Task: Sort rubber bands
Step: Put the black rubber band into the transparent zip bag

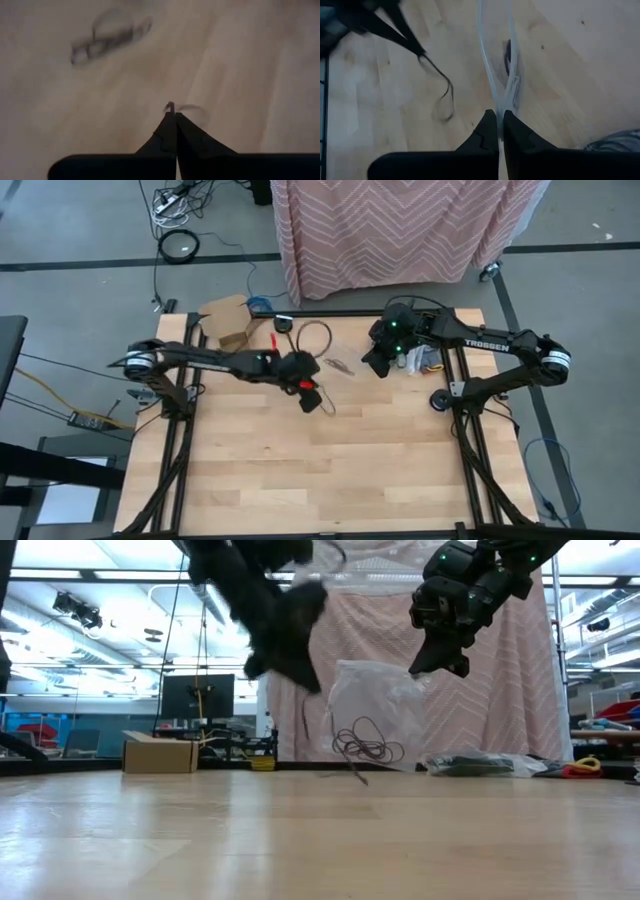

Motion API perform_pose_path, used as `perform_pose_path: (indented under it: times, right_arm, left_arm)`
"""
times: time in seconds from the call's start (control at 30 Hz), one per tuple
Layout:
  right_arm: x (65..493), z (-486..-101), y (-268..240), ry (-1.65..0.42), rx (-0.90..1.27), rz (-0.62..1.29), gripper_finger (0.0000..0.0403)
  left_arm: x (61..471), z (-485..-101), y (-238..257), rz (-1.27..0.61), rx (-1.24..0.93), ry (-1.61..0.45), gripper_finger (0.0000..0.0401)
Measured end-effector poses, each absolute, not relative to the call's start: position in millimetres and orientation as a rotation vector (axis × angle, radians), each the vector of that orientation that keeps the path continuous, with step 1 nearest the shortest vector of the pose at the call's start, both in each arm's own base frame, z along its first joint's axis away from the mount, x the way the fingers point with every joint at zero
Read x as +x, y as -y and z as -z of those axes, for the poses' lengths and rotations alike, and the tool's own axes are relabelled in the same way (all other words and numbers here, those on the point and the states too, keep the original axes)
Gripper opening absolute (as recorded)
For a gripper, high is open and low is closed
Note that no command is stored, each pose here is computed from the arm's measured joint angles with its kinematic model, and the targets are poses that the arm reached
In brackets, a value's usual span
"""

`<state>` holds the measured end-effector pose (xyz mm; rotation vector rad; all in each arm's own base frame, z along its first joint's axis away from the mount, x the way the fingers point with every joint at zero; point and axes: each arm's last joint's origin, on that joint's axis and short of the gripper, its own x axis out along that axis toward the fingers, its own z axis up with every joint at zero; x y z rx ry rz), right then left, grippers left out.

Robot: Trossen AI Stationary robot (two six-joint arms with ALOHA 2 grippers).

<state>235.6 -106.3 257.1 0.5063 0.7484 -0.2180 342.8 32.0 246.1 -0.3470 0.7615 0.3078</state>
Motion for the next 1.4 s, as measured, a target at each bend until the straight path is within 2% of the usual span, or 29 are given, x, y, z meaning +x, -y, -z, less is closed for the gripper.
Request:
perform_pose_path:
  times: [0.37,0.63,1.4]
  right_arm:
    - [236.1,-257.3,104.8,-0.747,0.516,0.183,0.0000]
    - [238.7,-256.9,97.7,-0.760,0.503,0.163,0.0000]
    - [240.8,-257.2,93.3,-0.760,0.499,0.147,0.0000]
  left_arm:
    - [349.7,-340.4,-49.4,-0.260,-0.168,-0.484,0.0001]
    - [348.2,-382.2,-66.1,-0.281,-0.087,-0.364,0.0000]
    - [348.7,-393.5,-75.5,-0.259,-0.079,-0.274,0.0000]
